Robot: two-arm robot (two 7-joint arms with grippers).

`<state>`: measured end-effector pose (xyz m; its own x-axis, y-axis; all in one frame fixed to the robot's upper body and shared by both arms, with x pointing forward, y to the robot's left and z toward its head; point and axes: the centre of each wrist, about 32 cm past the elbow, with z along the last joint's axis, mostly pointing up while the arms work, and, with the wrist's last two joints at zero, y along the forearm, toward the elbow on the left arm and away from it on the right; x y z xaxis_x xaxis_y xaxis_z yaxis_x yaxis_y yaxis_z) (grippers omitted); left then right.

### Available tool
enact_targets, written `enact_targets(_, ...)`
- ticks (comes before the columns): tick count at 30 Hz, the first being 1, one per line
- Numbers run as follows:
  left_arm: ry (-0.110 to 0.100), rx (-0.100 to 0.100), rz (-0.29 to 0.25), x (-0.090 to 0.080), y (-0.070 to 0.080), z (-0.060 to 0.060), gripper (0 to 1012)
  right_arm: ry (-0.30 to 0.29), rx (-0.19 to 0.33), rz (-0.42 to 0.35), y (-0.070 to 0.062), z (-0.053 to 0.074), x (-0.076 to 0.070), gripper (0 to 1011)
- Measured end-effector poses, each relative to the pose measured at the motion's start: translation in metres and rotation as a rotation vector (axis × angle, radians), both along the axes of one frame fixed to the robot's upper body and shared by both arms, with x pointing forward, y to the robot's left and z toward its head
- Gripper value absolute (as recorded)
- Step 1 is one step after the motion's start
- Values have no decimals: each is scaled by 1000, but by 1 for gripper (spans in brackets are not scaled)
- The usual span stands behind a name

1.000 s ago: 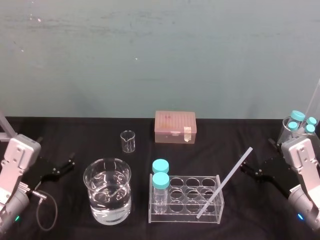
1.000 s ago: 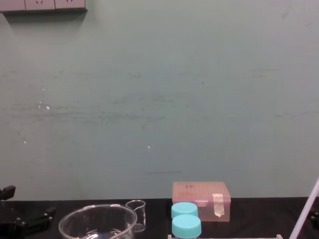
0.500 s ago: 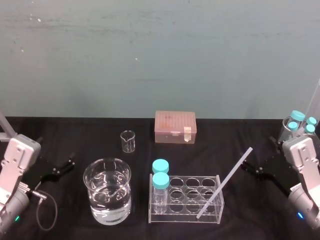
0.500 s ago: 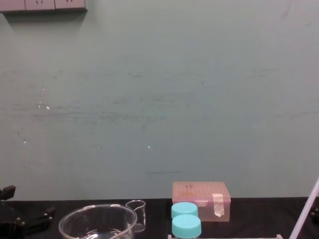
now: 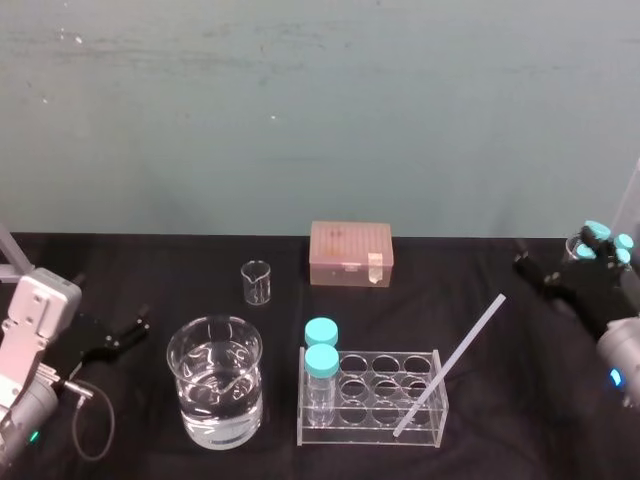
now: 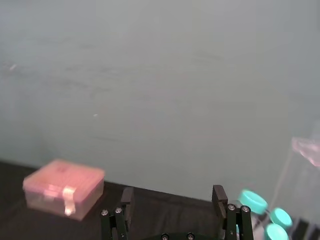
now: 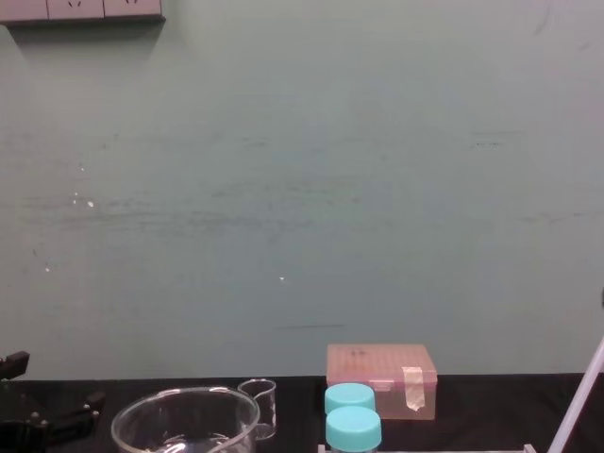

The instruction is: Pick up the stirring rod with one hand, then place it down.

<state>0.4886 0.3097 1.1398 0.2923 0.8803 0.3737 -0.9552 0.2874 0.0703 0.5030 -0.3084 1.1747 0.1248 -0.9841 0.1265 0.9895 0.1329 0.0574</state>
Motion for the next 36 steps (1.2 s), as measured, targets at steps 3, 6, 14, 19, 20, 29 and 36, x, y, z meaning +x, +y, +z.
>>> enact_targets(3,0,0,0,0,0,0,1005,77,131,-30,-4,22,-2,1003)
enact_targets(6,0,0,0,0,0,0,1005,135,229,-33,-9,43,-5,1003)
enact_targets(14,0,0,0,0,0,0,1005,259,402,13,-32,86,-19,1003)
enact_targets(19,0,0,0,0,0,0,1005,330,438,64,-45,100,-29,1003)
enact_targets(20,0,0,0,0,0,0,1005,357,445,84,-48,103,-33,1003)
enact_targets(29,0,0,0,0,0,0,1005,532,462,200,-68,115,-60,1003)
enact_targets(36,0,0,0,0,0,0,1005,659,492,311,-77,117,-73,1003)
